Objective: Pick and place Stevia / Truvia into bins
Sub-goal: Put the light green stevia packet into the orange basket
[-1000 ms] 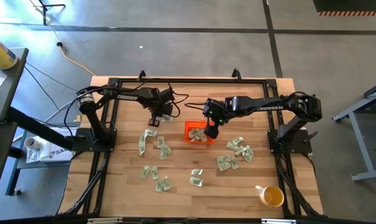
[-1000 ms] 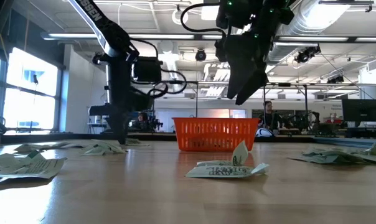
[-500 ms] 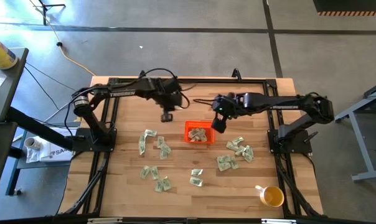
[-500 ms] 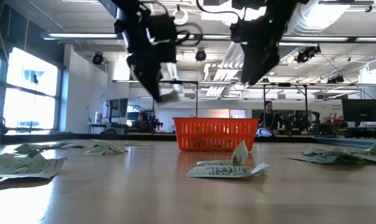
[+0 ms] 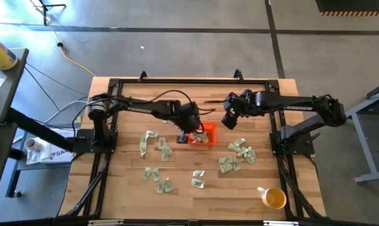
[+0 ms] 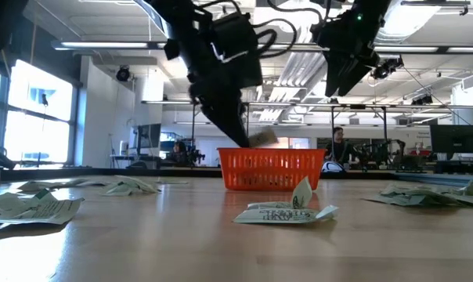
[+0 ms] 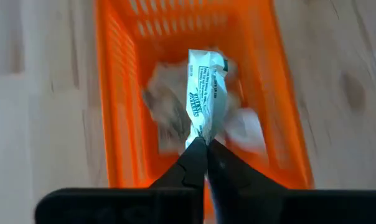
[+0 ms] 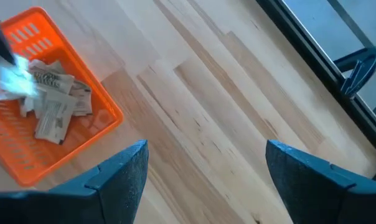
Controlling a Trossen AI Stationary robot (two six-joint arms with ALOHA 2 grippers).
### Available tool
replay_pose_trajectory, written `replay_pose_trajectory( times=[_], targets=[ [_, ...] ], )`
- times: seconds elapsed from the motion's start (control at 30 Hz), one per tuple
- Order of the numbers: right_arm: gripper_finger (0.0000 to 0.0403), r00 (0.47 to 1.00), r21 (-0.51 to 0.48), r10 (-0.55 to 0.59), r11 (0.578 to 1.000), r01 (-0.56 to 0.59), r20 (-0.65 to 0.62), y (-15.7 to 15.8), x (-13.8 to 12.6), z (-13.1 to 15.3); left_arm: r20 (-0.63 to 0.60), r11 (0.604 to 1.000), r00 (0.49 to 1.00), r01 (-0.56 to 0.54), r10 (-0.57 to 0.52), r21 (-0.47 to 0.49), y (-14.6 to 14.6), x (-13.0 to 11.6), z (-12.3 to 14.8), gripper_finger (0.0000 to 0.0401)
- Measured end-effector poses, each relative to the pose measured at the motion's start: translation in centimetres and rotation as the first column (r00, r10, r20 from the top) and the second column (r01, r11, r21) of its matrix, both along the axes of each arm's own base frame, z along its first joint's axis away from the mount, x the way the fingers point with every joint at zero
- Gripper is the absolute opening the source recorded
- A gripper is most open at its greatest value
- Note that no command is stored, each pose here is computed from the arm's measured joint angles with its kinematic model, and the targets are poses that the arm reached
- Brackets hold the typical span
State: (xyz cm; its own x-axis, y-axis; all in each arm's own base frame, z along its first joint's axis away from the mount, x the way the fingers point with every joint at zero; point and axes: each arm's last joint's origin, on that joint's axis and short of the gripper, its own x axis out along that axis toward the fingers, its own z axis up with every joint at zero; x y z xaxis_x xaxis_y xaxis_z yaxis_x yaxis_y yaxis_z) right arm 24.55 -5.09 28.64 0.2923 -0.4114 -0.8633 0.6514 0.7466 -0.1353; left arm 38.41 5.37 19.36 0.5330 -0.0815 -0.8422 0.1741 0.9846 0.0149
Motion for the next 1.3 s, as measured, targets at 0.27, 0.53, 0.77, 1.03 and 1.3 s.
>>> replay_pose_trajectory(
  times=[0.27, 0.53, 0.77, 1.03, 1.3],
  targets=[
    [0.0311, 1.0, -0.004, 0.029, 1.0, -0.029, -0.006, 0.2, 0.1, 0.0, -0.084, 0.987, 0.983, -0.158, 0.16, 0.035, -0.3, -0.7, 0.0, 0.016],
    [0.0311, 0.995, 0.004, 0.098, 0.995, -0.098, 0.003, -0.7, 0.3, 0.0, -0.321, 0.95, 0.896, -0.265, 0.307, 0.168, 1.5, -5.7, 2.3, 0.022],
    [0.0311, 0.991, 0.105, 0.127, 0.986, -0.13, 0.035, -2.4, -0.1, -3.7, -0.351, 0.913, 0.842, -0.375, 0.409, 0.163, 6.3, -8.1, 1.2, 0.021],
    [0.0311, 0.986, 0.175, 0.168, 0.97, -0.169, 0.025, -2.2, -0.7, -6.0, -0.309, 0.971, 0.922, -0.237, 0.232, 0.023, 8.6, -8.9, 0.0, 0.0206],
    [0.0311, 0.974, 0.164, 0.203, 0.962, -0.217, 0.098, -2.7, -0.5, -6.8, -0.33, 0.975, 0.92, -0.224, 0.213, 0.006, 8.5, -9.4, -2.2, 0.0216]
  ],
)
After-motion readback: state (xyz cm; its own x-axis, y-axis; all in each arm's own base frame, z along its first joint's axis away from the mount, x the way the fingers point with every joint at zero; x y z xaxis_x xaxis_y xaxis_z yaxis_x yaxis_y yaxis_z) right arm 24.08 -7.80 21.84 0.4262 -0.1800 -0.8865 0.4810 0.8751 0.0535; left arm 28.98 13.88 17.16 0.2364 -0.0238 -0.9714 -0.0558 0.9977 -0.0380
